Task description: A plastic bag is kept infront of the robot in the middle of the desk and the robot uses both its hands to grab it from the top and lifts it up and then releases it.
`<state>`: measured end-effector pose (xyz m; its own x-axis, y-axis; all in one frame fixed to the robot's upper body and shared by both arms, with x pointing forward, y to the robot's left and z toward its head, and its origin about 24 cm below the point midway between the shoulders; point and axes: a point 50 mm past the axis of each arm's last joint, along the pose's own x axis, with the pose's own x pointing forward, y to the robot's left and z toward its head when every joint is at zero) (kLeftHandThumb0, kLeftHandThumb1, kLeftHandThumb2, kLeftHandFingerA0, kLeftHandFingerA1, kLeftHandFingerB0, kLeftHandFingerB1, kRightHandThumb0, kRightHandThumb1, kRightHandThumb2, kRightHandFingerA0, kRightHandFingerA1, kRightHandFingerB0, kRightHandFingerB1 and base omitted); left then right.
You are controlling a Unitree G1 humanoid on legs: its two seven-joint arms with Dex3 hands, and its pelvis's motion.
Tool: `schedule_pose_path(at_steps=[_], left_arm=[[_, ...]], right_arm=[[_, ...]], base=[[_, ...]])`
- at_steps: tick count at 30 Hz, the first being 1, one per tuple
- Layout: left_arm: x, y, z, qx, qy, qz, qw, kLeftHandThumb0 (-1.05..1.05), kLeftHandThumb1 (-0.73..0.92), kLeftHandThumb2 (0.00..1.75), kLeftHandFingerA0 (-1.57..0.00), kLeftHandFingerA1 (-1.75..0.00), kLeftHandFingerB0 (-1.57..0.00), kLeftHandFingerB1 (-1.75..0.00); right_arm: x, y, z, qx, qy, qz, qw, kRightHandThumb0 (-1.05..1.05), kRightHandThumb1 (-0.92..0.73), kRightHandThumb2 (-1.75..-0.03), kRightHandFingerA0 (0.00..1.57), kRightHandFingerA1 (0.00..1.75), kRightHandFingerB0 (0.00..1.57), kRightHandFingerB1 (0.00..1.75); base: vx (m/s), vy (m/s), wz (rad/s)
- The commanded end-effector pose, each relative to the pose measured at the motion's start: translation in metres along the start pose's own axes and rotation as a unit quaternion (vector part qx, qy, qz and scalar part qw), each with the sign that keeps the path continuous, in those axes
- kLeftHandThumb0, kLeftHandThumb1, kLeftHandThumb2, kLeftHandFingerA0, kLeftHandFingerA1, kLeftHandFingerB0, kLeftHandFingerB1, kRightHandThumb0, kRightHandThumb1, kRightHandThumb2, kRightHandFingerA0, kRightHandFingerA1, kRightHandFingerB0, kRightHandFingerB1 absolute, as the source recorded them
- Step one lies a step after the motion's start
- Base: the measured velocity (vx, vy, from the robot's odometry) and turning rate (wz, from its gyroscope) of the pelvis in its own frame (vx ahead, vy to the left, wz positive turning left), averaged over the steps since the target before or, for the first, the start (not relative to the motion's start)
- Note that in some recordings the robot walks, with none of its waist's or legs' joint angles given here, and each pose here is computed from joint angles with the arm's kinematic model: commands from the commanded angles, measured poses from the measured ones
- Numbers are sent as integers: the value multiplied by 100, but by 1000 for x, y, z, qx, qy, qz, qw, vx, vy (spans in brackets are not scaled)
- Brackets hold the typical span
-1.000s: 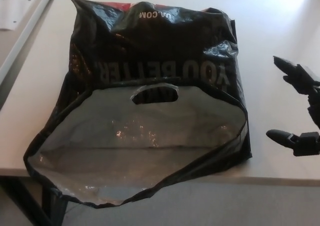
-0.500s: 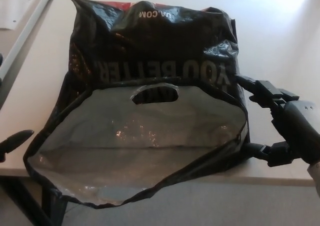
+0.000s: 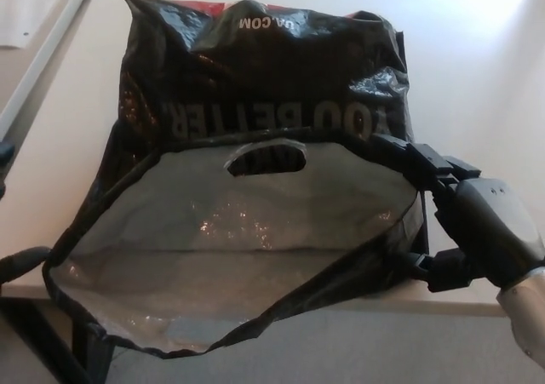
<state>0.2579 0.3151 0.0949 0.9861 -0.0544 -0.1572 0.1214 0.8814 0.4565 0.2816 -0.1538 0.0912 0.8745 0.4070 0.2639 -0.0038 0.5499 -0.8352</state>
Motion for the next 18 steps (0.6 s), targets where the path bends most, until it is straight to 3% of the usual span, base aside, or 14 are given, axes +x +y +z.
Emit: schedule_pose_path(at_steps=[1, 3, 4, 11, 12, 18], left_arm=[[-7, 1, -16, 40, 53, -54, 996, -43, 49, 55, -11, -31, 0, -21], [-11, 0, -18, 96, 55, -70, 991, -33, 49, 55, -12, -30, 0, -22], [-12, 0, -18, 102, 55, -73, 991, -33, 41, 68, -7, -34, -1, -17], [-17, -1, -28, 118, 59, -73, 989, -42, 50, 66, -15, -38, -5, -19], [-18, -2, -29, 124, 61, -73, 988, -38, 55, 59, -19, -35, -5, -20], [-19, -12, -40, 88, 70, -88, 990, -46, 59, 58, -20, -33, 0, -26]], right_arm=[[-5, 4, -2, 19, 21, 0, 1000, -41, -40, -63, 33, 54, 5, 35], [-7, 6, -1, 31, 21, -1, 999, -41, -40, -62, 32, 54, 5, 33], [-7, 6, -2, 34, 22, -2, 999, -40, -40, -62, 32, 54, 5, 33], [-9, 5, -5, 27, 21, -8, 999, -38, -43, -60, 37, 55, 6, 36], [-9, 6, -6, 33, 30, -3, 999, -38, -44, -60, 35, 52, 7, 35], [-10, 12, -11, 56, 52, 5, 997, -36, -43, -62, 35, 51, 12, 39]], base=[[0, 0, 0], [0, 0, 0], [0, 0, 0], [0, 0, 0], [0, 0, 0], [0, 0, 0]])
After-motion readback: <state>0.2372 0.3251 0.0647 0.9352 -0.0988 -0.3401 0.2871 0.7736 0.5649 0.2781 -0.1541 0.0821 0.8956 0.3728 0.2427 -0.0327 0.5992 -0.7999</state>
